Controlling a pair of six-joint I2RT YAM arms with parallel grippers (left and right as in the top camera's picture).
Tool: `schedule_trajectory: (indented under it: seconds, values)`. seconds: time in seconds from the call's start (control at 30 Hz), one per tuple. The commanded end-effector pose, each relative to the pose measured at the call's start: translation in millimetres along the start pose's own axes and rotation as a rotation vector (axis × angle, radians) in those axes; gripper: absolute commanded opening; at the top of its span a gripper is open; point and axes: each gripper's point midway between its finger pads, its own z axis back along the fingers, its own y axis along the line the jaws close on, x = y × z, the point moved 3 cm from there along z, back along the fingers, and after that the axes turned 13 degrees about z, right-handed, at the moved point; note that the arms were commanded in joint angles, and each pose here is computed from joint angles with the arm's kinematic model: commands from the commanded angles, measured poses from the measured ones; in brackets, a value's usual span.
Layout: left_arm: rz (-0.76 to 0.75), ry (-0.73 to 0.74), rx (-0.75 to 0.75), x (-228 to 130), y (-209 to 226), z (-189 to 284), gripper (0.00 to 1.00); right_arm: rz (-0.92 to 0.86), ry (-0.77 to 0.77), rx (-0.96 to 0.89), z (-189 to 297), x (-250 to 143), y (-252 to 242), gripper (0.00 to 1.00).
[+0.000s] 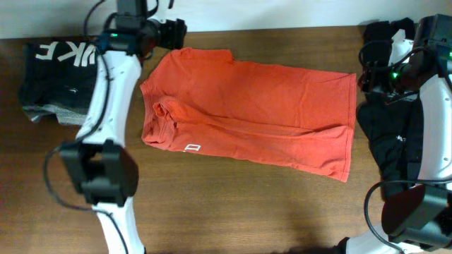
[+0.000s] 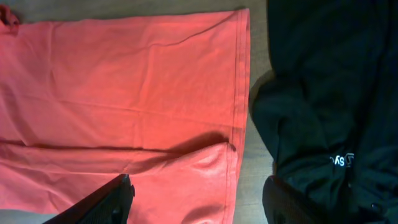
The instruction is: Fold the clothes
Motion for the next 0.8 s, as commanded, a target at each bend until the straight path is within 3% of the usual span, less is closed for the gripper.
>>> schedule_trajectory:
  seconds: [0.0,0.23,0.47,0.77]
  values:
    - [-0.039,-0.010,-0.064,-8.9,-11.0,-39.8,0.77,0.016,-0.002,0.015,4.9,0.4,5.1,0.71]
    - [-0.056,-0.020,-0.072,-31.7,-10.0,-91.9,0.76,0.011,0.021,0.021,5.0,-4.6,6.4,0.71]
    - [-0.107,0.019,0.043,-60.3,16.9,-125.3,0.76,0.016,0.027,0.018,5.0,-5.9,5.9,0.71]
    - [-0.091,0.019,0.077,-74.1,41.9,-144.0,0.76,0.018,0.030,0.004,4.9,-6.4,3.9,0.71]
